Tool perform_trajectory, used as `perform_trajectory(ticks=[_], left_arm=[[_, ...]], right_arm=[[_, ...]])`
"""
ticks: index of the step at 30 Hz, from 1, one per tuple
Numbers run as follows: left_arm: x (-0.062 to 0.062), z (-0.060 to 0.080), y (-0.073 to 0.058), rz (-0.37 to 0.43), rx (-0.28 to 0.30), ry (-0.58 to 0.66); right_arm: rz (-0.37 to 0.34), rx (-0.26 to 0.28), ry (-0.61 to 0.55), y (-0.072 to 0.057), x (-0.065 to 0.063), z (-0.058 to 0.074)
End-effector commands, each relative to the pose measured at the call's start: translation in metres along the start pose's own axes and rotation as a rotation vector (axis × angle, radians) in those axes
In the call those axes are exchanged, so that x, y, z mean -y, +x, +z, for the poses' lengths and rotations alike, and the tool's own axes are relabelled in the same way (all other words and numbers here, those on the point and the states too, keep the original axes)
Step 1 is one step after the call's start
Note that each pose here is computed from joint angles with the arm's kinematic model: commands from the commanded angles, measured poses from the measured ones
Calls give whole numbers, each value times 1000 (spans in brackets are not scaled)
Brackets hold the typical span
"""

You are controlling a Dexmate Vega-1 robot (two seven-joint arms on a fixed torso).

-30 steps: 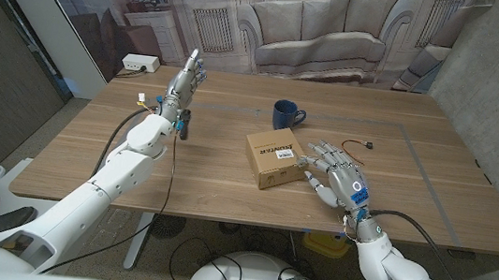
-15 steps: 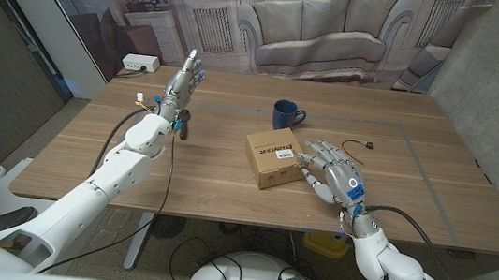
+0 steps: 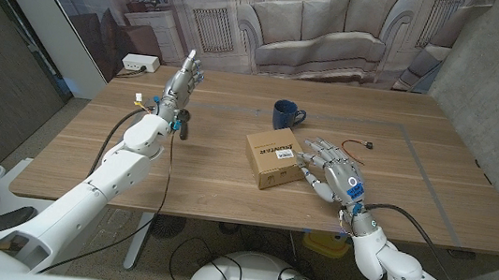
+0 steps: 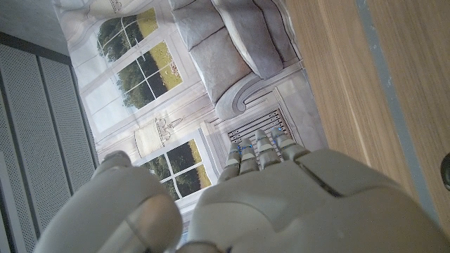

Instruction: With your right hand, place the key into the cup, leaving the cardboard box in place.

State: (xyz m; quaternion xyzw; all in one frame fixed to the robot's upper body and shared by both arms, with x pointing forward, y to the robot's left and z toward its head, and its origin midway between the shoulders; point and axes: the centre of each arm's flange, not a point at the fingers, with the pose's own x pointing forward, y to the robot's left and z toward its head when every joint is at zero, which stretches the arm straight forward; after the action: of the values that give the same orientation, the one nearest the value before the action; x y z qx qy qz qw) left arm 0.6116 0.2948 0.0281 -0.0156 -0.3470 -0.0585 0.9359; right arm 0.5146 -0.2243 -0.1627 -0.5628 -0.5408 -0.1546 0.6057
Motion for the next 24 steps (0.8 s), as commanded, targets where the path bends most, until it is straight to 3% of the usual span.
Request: perform_trajectory(ticks=[1,24], left_arm=[[-3,-4,0,3,-13,-1],[-4,-6,6,1,-21,0]], right_arm=[[17,0,9,2,-5,1],[2,-13,32,7,-11,-6]])
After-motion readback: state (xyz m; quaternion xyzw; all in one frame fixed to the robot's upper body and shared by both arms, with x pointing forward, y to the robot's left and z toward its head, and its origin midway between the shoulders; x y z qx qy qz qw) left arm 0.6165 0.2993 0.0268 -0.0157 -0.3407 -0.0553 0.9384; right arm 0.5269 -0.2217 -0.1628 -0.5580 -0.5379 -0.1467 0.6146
